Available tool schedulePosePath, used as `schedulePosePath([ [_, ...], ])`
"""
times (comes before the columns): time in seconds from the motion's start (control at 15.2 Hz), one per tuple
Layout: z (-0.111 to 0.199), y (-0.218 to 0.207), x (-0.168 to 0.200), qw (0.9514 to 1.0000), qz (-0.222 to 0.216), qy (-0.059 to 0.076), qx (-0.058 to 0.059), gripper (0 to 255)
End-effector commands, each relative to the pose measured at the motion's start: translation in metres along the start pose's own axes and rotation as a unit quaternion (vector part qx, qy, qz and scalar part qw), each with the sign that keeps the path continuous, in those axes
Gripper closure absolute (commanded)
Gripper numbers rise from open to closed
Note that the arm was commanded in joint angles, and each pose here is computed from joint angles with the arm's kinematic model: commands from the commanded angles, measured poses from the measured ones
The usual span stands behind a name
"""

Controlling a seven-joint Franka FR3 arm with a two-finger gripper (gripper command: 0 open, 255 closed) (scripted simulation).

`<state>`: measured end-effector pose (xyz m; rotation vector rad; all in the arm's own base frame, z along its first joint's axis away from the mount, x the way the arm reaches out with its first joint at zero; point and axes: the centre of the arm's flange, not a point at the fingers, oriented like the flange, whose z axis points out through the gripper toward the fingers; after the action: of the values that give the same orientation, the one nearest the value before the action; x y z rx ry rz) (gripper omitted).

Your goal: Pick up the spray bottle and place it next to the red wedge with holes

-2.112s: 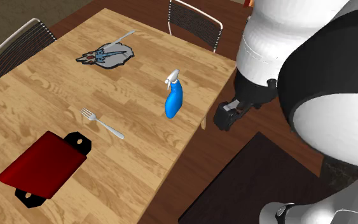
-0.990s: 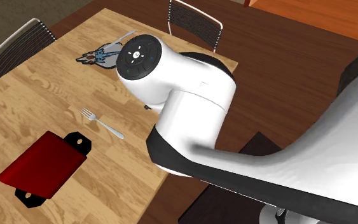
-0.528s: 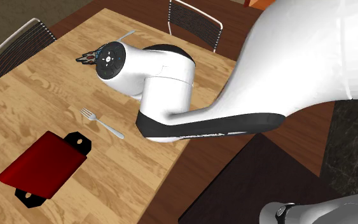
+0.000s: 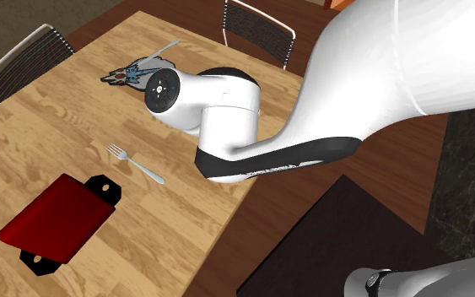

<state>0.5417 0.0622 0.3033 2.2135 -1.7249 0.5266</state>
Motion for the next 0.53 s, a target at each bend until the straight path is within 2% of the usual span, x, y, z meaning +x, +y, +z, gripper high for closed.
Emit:
schedulePosePath([
  [0.0, 0.0042, -0.0002, -0.0001, 1.0000, 0.000, 0.000, 0.000, 0],
  [0.4, 0.0041, -0.0002, -0.0001, 1.0000, 0.000, 0.000, 0.000, 0],
  [0.46, 0.0041, -0.0002, -0.0001, 1.0000, 0.000, 0.000, 0.000, 255],
])
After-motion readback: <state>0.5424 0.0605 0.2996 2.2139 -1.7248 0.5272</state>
